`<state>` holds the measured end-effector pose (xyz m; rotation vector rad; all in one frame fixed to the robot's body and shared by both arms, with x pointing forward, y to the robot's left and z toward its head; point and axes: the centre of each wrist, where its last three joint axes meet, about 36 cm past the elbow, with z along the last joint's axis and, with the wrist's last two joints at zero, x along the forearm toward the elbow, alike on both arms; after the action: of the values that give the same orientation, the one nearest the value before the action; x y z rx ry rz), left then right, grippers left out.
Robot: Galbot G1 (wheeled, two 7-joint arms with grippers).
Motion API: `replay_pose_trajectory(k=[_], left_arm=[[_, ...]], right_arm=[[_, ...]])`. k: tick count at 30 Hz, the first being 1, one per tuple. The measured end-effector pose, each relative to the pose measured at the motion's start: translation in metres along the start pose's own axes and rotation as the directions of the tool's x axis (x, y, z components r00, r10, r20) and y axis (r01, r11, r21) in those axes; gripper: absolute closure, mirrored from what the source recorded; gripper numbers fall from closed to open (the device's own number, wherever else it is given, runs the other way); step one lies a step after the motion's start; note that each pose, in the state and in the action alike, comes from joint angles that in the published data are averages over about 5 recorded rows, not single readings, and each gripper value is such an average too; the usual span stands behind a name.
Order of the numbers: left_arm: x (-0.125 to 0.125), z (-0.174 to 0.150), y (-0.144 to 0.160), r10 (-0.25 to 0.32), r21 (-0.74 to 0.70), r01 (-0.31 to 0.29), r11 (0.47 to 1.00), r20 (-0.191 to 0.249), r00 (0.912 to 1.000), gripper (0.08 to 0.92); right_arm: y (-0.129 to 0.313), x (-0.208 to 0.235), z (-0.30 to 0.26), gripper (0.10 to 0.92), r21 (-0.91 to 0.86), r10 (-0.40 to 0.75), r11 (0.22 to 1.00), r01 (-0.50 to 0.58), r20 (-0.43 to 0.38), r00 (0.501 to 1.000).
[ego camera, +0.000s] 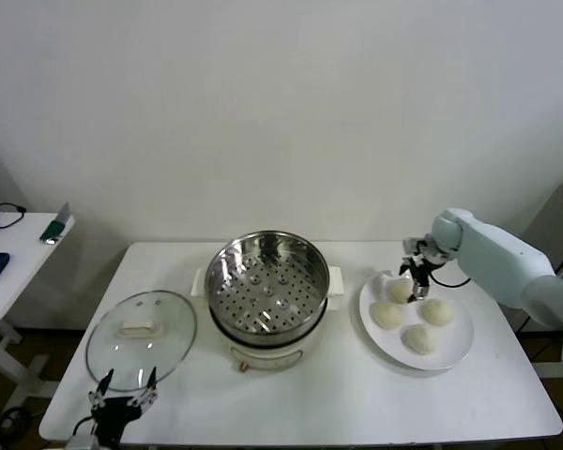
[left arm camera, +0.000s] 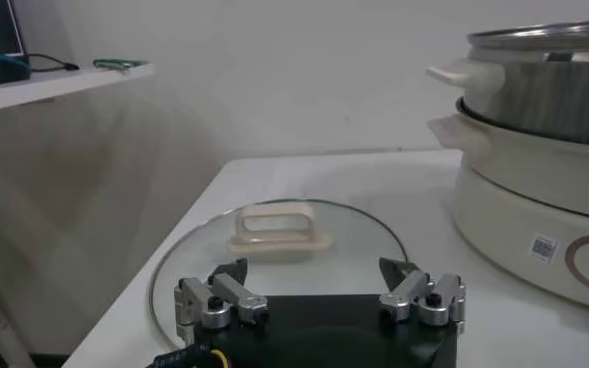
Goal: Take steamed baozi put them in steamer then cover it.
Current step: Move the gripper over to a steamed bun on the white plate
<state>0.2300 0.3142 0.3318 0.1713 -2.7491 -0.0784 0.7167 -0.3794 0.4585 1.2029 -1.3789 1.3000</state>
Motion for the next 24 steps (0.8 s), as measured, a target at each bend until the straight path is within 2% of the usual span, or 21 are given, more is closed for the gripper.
replay_pose_trajectory(k=[7,17,24], left_arm=[[0.0,0.001,0.0,-0.002,0.001,0.002,1.0,-0.002,1.0,0.177],[-0.001,0.003,-0.002,-0.006,0.007,0.006,1.0,-0.011,0.9999,0.177],[-0.002,0.003,-0.002,-0.01,0.006,0.01,1.0,-0.013,0.9999,0.177]], right_arm=[[-0.001,-0.001,-0.001,0.249,0.003,-0.001,1.0,0.001,-0.015,1.0],[-0.003,0.001,-0.003,0.331,0.022,0.001,1.0,-0.001,-0.02,1.0],[-0.007,0.011,-0.005,0.348,0.048,0.007,0.999,-0.007,-0.015,1.0]])
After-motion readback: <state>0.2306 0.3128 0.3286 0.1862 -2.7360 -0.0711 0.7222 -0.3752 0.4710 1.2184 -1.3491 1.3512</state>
